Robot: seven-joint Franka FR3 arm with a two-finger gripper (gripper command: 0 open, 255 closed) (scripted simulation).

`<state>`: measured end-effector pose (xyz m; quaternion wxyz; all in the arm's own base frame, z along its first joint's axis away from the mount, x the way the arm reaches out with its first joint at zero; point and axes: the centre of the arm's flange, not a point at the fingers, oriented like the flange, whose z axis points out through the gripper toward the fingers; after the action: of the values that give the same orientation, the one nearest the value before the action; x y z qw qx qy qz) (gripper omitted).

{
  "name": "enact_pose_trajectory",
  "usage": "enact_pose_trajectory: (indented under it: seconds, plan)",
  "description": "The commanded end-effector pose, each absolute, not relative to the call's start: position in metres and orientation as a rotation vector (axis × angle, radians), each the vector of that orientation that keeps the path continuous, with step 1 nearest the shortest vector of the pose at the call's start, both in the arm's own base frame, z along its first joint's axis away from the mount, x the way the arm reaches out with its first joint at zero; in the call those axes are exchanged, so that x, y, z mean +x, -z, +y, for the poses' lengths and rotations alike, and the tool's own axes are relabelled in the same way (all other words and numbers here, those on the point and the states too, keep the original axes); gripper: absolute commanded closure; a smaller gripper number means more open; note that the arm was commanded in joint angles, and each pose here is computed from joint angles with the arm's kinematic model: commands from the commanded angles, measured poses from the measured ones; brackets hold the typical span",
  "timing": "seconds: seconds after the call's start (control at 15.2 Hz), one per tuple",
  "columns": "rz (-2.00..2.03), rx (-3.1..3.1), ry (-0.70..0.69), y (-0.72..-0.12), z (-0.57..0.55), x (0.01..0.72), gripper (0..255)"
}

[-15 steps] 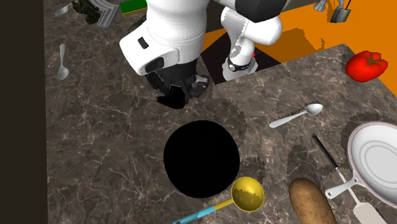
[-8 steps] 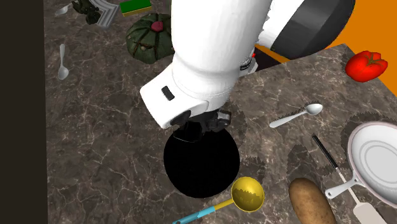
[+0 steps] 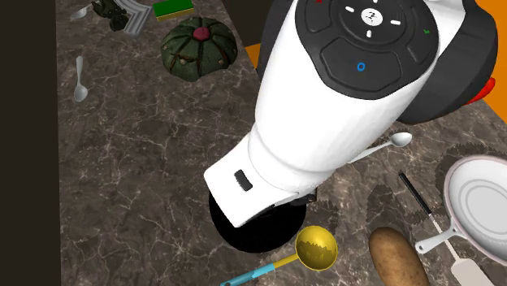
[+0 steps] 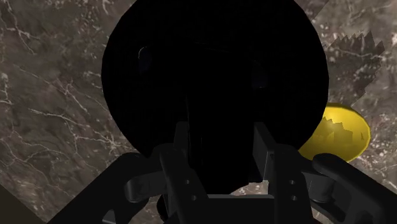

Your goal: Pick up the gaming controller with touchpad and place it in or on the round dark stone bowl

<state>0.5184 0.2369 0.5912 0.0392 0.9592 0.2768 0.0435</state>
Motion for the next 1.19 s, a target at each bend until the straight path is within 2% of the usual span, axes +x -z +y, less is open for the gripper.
enact_pose_trajectory:
  seconds: [0.0,0.46,0.99,1.06,1.12]
  plan:
    - [0.848,2.940,-0.134,-0.580,0.239,0.519,255]
    - [0.848,2.940,-0.134,-0.539,0.239,0.519,255]
    - [0.848,2.940,-0.134,-0.539,0.239,0.519,255]
    - [0.848,2.940,-0.134,-0.540,0.238,0.519,0]
    - [0.848,2.940,-0.134,-0.539,0.237,0.519,0]
